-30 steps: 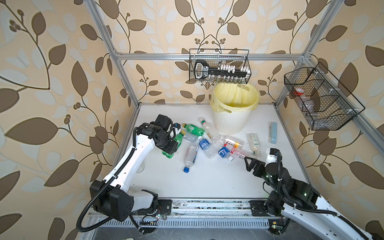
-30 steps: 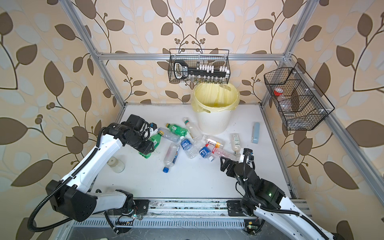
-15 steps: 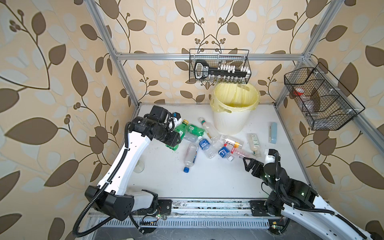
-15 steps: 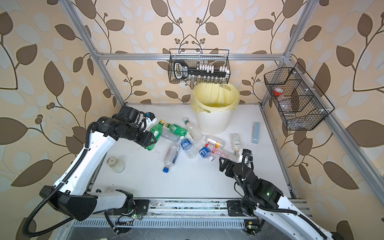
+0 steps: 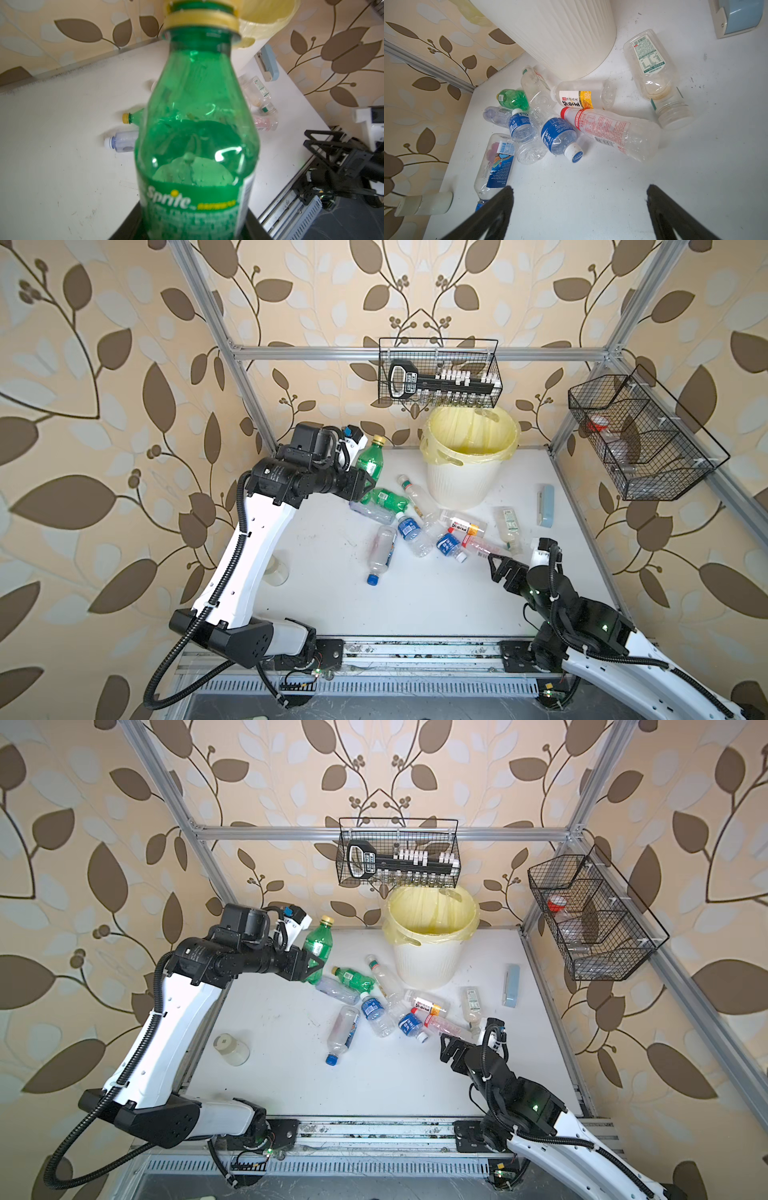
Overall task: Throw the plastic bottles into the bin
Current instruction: 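Lift the Sprite bottle with left gripper and carry it over the bin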
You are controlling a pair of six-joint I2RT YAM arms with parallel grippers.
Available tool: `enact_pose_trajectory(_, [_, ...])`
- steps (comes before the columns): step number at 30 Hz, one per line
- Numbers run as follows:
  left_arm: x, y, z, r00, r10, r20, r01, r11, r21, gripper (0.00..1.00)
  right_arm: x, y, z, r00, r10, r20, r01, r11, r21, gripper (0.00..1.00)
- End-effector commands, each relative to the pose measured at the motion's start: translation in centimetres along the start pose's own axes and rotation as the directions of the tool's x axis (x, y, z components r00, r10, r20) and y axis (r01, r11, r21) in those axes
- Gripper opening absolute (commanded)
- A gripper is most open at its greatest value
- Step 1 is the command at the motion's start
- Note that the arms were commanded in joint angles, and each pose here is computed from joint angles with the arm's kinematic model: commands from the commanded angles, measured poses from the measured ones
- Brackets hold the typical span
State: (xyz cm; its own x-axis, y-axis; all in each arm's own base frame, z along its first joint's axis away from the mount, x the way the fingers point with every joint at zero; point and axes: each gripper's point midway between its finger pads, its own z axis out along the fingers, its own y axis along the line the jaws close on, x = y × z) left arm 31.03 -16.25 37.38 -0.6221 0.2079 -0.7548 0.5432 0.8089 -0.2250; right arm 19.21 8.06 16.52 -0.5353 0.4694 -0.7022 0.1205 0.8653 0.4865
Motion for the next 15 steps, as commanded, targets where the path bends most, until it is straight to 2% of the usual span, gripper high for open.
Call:
enact_pose_trajectory(1, [-3.6,-1.5,-0.8,0.995,-0.016,0.096,0.010,0.998,0.069,0.50,-0.4,0.1,0.0,1.000,-0.024,0.016,0.023,1.000,0.008,1.00])
enact_pose_trajectory(5, [-5.7,-2.3,0.0,0.992,-0.039,0.117,0.024,0.992,0.127,0.50,-0.1,-0.1,0.3,0.999,-0.033,0.006,0.033,0.999,0.024,1.00])
enact_pose_trajectory(15, [-9.9,-3.4,1.3,0.984,-0.038,0.173,0.008,0.986,0.169,0.51,0.2,-0.5,0.7,1.000,-0.026,0.011,0.026,0.999,0.046,1.00])
